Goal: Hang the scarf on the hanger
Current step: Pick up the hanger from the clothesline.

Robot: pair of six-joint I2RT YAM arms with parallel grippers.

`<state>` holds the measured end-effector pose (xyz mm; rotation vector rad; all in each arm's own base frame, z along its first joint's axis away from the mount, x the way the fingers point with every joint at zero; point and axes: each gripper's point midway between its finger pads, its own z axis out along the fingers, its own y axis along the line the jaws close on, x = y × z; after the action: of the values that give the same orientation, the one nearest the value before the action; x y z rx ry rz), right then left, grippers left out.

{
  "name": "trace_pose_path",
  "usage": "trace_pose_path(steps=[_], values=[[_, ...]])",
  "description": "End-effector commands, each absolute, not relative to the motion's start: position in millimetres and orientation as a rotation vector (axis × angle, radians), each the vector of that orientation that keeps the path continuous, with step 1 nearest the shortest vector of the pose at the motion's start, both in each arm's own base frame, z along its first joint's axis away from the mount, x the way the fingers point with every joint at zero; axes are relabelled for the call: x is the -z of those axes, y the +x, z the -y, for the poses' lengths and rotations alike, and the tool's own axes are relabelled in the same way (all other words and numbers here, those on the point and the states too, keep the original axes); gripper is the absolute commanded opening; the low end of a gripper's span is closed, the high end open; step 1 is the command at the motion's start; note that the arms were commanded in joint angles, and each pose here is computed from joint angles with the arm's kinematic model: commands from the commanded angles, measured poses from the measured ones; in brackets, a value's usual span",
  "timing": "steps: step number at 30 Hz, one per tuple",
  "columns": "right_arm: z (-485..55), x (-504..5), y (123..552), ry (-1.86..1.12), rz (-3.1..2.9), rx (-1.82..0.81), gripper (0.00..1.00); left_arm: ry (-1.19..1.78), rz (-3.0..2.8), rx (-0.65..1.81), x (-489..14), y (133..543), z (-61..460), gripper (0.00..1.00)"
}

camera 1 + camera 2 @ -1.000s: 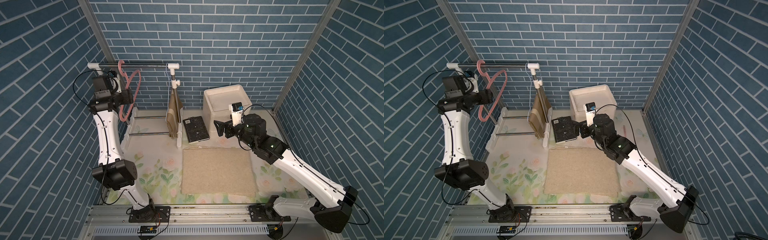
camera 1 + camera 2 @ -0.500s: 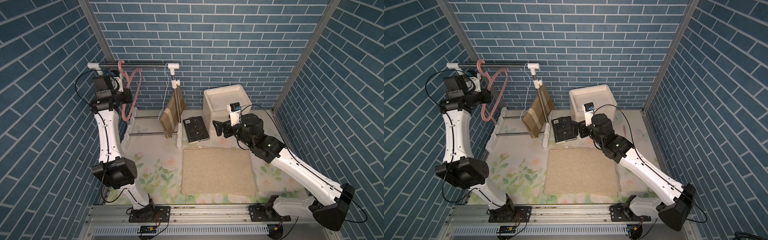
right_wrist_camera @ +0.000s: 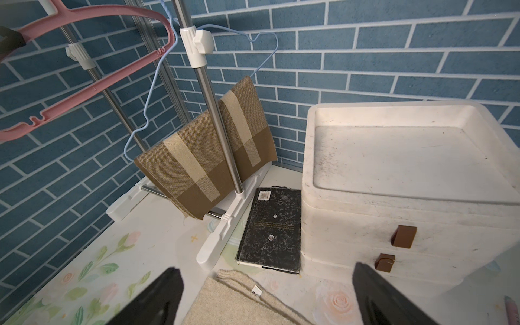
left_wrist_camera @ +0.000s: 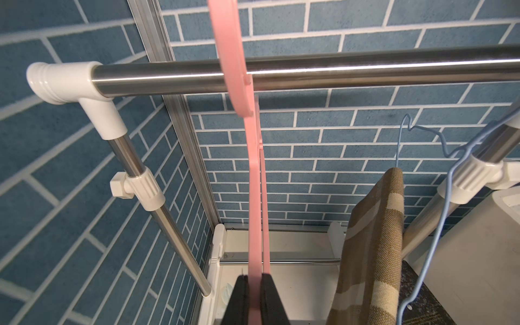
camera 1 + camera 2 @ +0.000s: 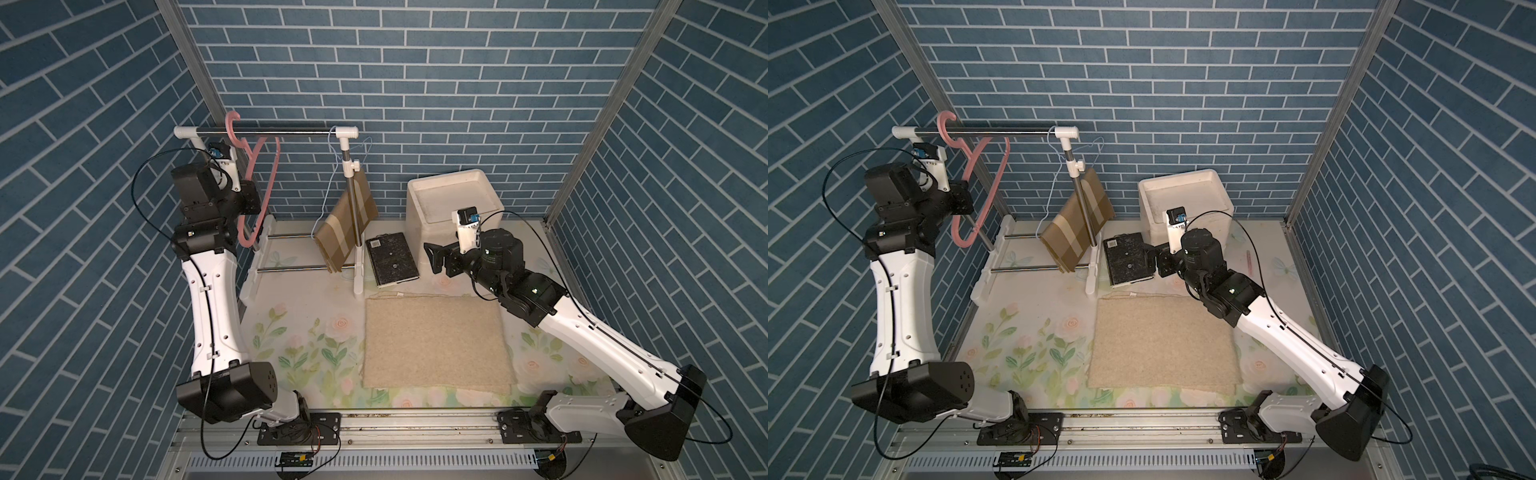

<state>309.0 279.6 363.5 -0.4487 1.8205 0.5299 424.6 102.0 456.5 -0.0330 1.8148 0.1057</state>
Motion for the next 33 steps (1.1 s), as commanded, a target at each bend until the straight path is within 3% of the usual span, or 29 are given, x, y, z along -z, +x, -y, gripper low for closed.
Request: trace_pose_path(steps=[1,13,18,27,33], values=[[-279,-366,310,-0.412,-1.813,-0.559,0.99,-0.044,-1.734,-0.138,-476,410,-103,0.00],[-278,-372,307,-0.392,-1.783,-0.684,0.99,-0.087,-1.788,-0.089,-430,331,-75,0.00],[-284,-386,305,-0.337,-1.718,-0.923,1.00,-0.009,-1.714,0.020,-442,300,-43,0.00],[-318,-422,295,-0.244,-1.534,-1.412,0.99,0.136,-1.453,0.512,-483,278,31,0.00],[-347,-439,298,-0.282,-1.492,-1.511,0.98,0.226,-1.370,0.586,-498,268,63,0.00]])
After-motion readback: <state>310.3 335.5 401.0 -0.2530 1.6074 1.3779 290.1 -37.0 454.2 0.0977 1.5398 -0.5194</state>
